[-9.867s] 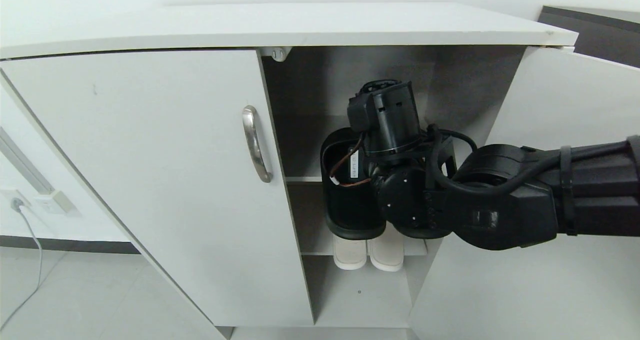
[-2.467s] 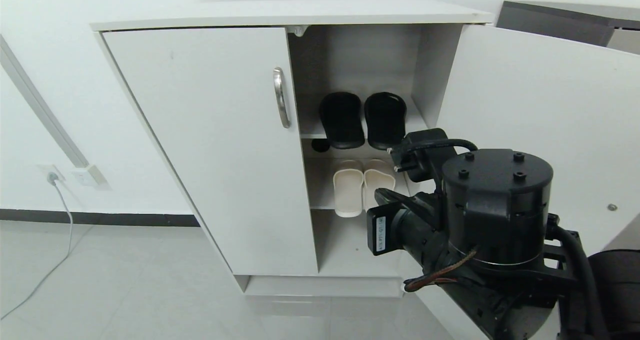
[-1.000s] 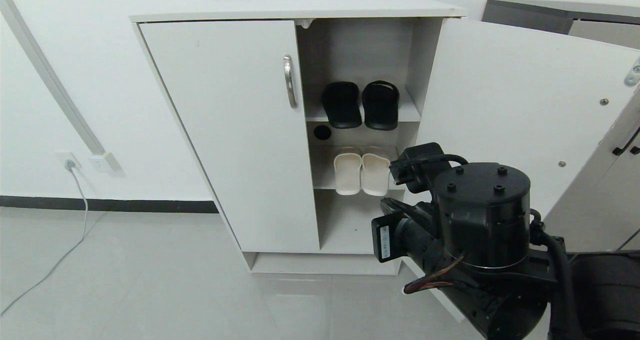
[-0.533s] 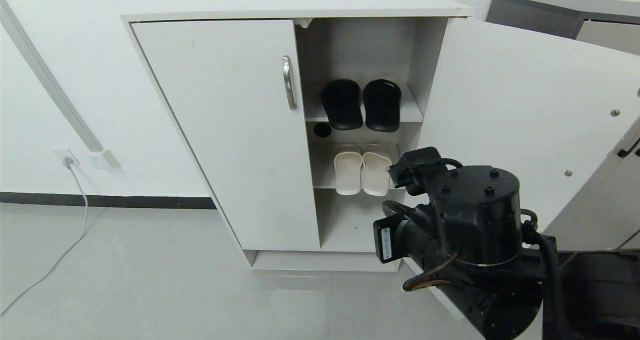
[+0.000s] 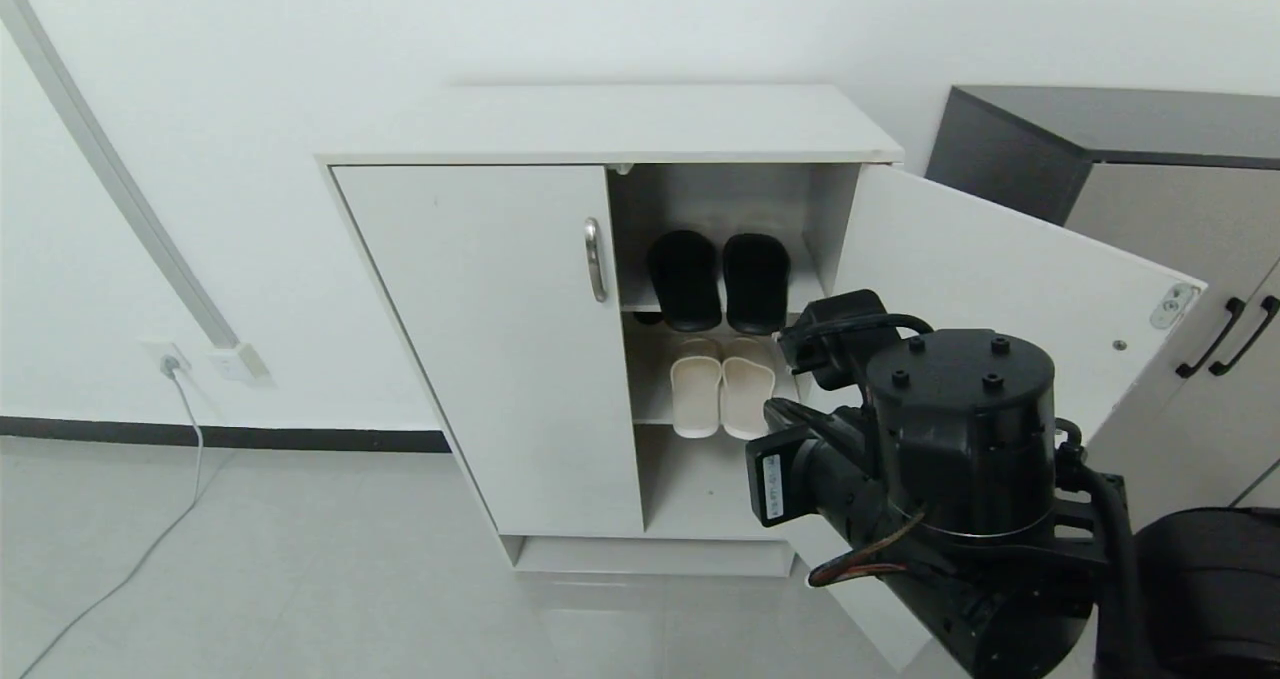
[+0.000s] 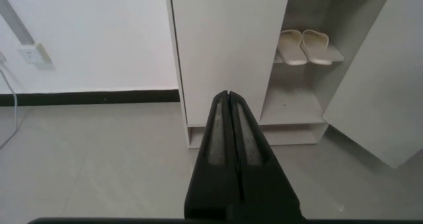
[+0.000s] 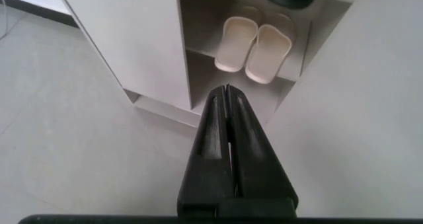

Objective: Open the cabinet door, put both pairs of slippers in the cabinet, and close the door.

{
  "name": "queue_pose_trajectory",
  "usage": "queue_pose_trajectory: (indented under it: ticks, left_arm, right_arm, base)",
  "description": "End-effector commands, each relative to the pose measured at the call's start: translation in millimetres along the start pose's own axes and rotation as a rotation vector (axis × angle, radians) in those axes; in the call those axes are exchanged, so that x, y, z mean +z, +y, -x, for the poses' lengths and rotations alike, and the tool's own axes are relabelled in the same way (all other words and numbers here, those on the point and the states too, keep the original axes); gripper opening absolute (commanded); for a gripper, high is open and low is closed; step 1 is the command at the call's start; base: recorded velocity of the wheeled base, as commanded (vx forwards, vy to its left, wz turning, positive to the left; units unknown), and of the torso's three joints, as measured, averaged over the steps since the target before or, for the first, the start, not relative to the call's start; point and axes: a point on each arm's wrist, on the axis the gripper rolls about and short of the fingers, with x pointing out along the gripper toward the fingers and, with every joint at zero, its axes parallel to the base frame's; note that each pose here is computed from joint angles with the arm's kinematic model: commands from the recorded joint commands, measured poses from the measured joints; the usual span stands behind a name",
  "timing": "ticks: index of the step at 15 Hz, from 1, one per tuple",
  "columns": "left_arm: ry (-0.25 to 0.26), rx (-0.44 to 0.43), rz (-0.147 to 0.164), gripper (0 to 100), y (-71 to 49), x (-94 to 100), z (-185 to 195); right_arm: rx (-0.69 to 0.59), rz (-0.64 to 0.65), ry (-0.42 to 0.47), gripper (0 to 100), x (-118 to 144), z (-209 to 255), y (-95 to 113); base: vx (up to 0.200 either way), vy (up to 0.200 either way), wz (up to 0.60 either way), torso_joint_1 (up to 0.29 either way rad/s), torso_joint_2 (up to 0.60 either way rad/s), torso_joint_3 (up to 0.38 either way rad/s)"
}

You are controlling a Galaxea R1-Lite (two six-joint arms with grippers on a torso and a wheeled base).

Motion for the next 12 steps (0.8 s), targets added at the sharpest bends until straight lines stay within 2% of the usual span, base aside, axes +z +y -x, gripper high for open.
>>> queue_pose_trajectory:
  ticks: [1, 12]
  left_arm:
    - [0.0, 0.0, 0.0, 0, 0.0, 0.0, 0.0]
    - [0.0, 0.0, 0.0, 0, 0.0, 0.0, 0.0]
  right_arm:
    - [-0.003, 0.0, -0.001, 0, 0.2, -0.8, -0.5]
    - [-0.004, -0.001, -0.003, 0, 1.1, 1.1, -2.5]
  base:
    - [0.0, 0.0, 0.0, 0.154, -0.47, -0.334]
    - [0.0, 0.0, 0.0, 0.179, -0.5, -0.317]
